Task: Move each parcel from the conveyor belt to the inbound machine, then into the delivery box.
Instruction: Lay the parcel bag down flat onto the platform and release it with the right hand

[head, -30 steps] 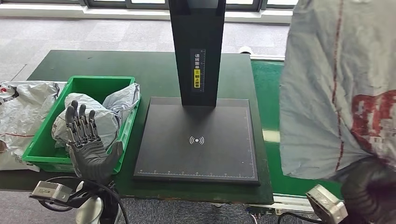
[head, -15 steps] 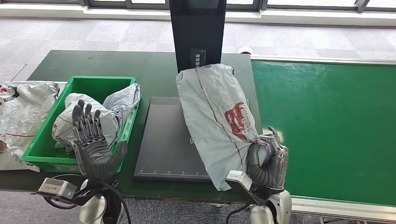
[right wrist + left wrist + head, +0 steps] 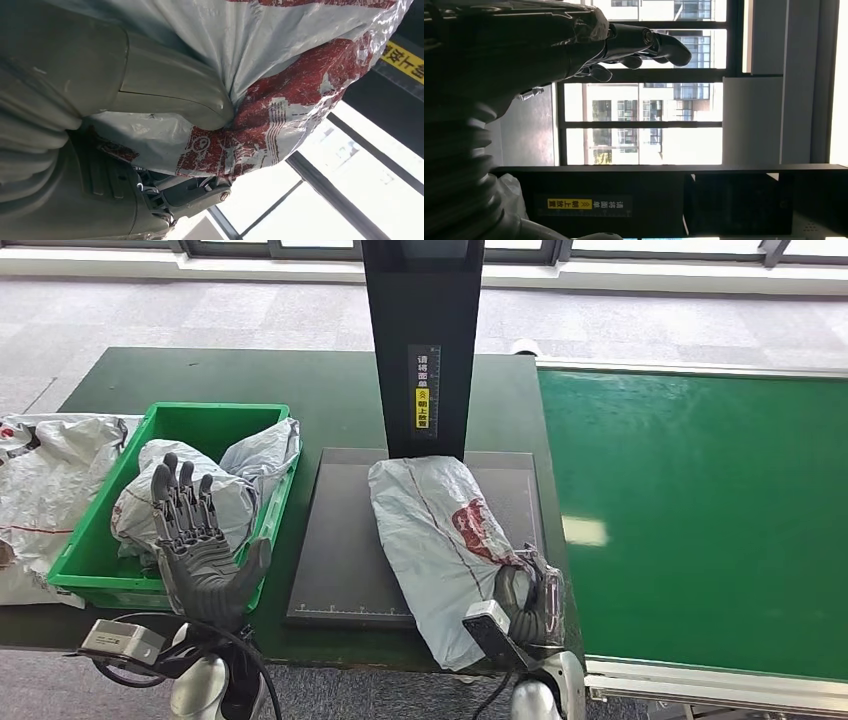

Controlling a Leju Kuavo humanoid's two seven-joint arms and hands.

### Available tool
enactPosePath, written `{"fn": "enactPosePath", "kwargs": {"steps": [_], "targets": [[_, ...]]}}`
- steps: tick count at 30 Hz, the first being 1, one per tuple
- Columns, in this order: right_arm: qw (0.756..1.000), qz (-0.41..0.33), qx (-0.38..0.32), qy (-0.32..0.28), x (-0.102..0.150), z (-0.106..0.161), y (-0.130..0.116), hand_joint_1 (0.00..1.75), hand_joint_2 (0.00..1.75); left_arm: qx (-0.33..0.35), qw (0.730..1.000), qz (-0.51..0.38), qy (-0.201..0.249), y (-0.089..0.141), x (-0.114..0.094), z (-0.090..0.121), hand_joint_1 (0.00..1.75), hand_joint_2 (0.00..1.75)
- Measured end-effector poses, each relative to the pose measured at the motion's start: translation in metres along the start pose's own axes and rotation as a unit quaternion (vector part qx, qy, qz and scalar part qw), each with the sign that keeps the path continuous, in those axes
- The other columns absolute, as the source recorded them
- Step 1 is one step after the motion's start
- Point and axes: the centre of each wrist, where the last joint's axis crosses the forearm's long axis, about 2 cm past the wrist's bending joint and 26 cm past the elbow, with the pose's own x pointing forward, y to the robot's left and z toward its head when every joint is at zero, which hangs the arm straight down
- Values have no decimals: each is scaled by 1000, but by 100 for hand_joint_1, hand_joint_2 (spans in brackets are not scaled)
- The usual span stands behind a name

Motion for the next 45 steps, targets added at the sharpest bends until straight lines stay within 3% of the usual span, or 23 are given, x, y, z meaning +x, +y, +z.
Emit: {"fn": "enactPosePath", "kwargs": {"steps": [2,3,6,7,8,15,22,27,33,40,45], "targets": [[1000,-13,15,12,-1,-5,3,175,175,2,1000,-1,0,0,0,0,0,175],[999,-18,24,18,-2,-7,5,159,175,3,1000,-2,-1,0,0,0,0,175],[997,-21,58,41,-4,-12,11,33,175,5,1000,-4,-2,0,1,-1,0,175],[996,-20,68,49,-4,-13,13,5,175,5,1000,-4,-3,0,1,-1,0,175],[995,-18,76,55,-5,-14,15,0,175,6,1000,-4,-3,0,1,-1,0,175],[994,5,86,69,-7,-15,19,0,175,8,1000,-9,-11,1,4,-3,0,175],[999,29,22,22,-6,-17,12,0,175,13,1000,-16,-17,2,7,-5,0,175],[992,38,-112,-35,0,-36,-31,0,175,18,999,-21,-17,2,7,-5,0,175],[976,61,-195,-70,9,-48,-70,0,175,16,1000,-20,-16,2,6,-5,0,175],[928,103,-319,-160,48,-60,-140,0,175,-22,1000,7,-7,-15,1,-3,0,175],[905,115,-363,-192,66,-59,-166,0,175,-43,999,16,3,-24,-3,0,0,175]]}}
